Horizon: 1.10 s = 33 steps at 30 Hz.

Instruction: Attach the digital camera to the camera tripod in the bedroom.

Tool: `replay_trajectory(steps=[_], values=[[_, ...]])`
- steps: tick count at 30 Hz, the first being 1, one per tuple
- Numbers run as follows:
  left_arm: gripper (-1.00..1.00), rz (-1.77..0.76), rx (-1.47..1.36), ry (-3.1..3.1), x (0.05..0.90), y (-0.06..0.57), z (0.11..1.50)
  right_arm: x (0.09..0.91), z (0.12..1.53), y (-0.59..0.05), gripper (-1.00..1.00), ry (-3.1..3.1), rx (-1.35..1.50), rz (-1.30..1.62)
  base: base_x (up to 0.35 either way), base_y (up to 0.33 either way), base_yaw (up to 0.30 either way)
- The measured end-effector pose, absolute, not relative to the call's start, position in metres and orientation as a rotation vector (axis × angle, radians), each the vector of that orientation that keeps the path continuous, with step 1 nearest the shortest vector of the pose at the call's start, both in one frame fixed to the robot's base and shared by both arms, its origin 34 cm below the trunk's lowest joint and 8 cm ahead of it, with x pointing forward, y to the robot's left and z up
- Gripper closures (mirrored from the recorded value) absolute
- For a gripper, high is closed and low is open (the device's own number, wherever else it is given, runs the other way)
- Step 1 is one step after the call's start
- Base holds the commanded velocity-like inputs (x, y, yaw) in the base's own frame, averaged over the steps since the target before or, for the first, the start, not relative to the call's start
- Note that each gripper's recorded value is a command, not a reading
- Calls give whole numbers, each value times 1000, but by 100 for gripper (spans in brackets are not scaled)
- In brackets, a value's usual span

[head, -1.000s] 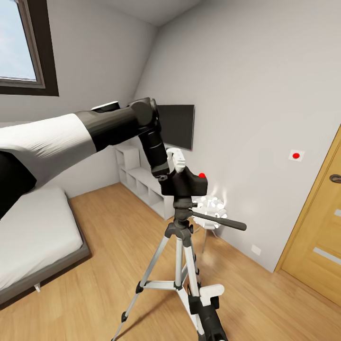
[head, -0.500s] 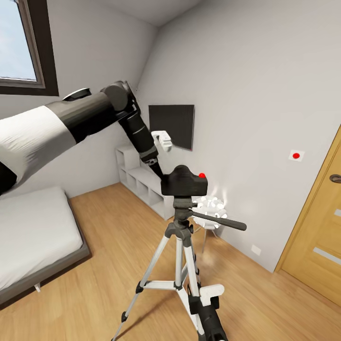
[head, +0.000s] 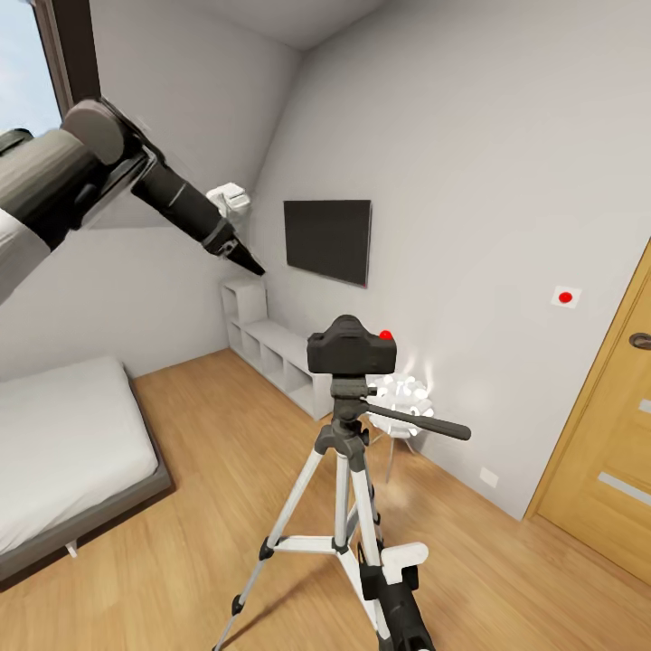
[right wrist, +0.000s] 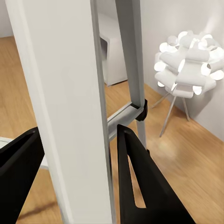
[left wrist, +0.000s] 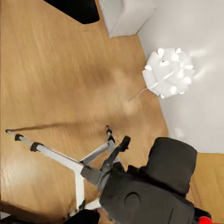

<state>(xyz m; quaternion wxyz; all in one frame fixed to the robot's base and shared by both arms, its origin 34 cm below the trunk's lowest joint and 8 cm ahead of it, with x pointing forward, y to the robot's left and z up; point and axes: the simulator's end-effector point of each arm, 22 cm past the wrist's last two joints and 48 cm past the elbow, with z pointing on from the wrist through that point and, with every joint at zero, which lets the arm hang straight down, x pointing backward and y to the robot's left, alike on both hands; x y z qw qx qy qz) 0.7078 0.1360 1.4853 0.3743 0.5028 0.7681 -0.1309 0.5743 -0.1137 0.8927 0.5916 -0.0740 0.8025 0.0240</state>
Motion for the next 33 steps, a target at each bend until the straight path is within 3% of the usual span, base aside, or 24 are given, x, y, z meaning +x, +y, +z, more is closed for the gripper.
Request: replay_trajectory(steps=[13, 19, 25, 33], values=[[-100, 152, 603, 2065, 798, 360, 1481, 574, 893, -113, 100, 1862, -175, 57, 0, 0, 0], [-100, 334, 493, 2134, 838, 382, 1381, 574, 893, -113, 100, 1858, -180, 56, 0, 0, 0], [-100, 169, 185, 1936, 880, 366, 1329, 574, 893, -114, 100, 1862, -177, 54, 0, 0, 0], [-100, 267, 139, 1856, 871, 356, 1214, 574, 893, -114, 100, 1862, -175, 54, 0, 0, 0]])
